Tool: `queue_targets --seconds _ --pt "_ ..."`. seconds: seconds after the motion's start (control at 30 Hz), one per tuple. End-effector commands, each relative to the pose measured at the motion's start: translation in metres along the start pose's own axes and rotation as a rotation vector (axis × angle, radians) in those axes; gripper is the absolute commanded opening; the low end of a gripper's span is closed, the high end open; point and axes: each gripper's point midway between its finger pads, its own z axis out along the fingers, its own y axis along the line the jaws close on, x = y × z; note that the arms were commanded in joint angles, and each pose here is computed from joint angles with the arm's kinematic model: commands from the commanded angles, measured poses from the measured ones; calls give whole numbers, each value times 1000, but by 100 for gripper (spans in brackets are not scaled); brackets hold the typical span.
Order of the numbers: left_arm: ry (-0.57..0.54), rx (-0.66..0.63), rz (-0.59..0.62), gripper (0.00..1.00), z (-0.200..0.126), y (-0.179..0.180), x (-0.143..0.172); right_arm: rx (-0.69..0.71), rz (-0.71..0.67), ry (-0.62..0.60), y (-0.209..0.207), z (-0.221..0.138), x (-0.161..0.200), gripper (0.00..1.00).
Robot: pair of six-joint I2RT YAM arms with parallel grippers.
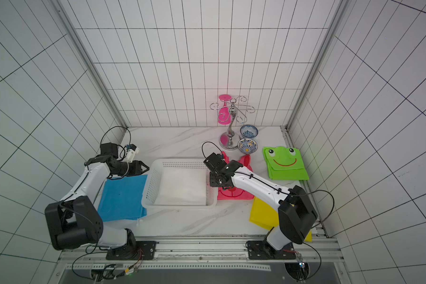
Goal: Put the folded raincoat in the basket
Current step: Place the raincoat in the basket, then move the basket to the center of the board.
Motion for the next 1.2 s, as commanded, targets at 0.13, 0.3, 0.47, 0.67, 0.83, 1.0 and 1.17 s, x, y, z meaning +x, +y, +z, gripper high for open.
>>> queue_targets --seconds 0.13,0.3,0.47,0.67,0.83,1.0,1.17 --pt "-46 -32 -16 51 -29 17 -3 130 81 -42 -2 22 -23 24" --pt "-36 -73 -43 51 -53 19 6 134 116 -84 4 34 -45 13" --pt "-35 -116 -11 53 -71 10 17 100 109 -109 20 46 -77 13" --pt "18 -280 34 55 -78 32 37 82 45 -99 19 70 -114 16" --pt "129 -389 11 56 -74 58 69 22 7 -123 18 68 -141 28" --pt "202 -490 -12 58 -67 86 97 -83 -15 -149 37 29 -151 38" --pt "238 -536 -28 58 -59 104 107 -199 -58 -220 56 -28 -145 44"
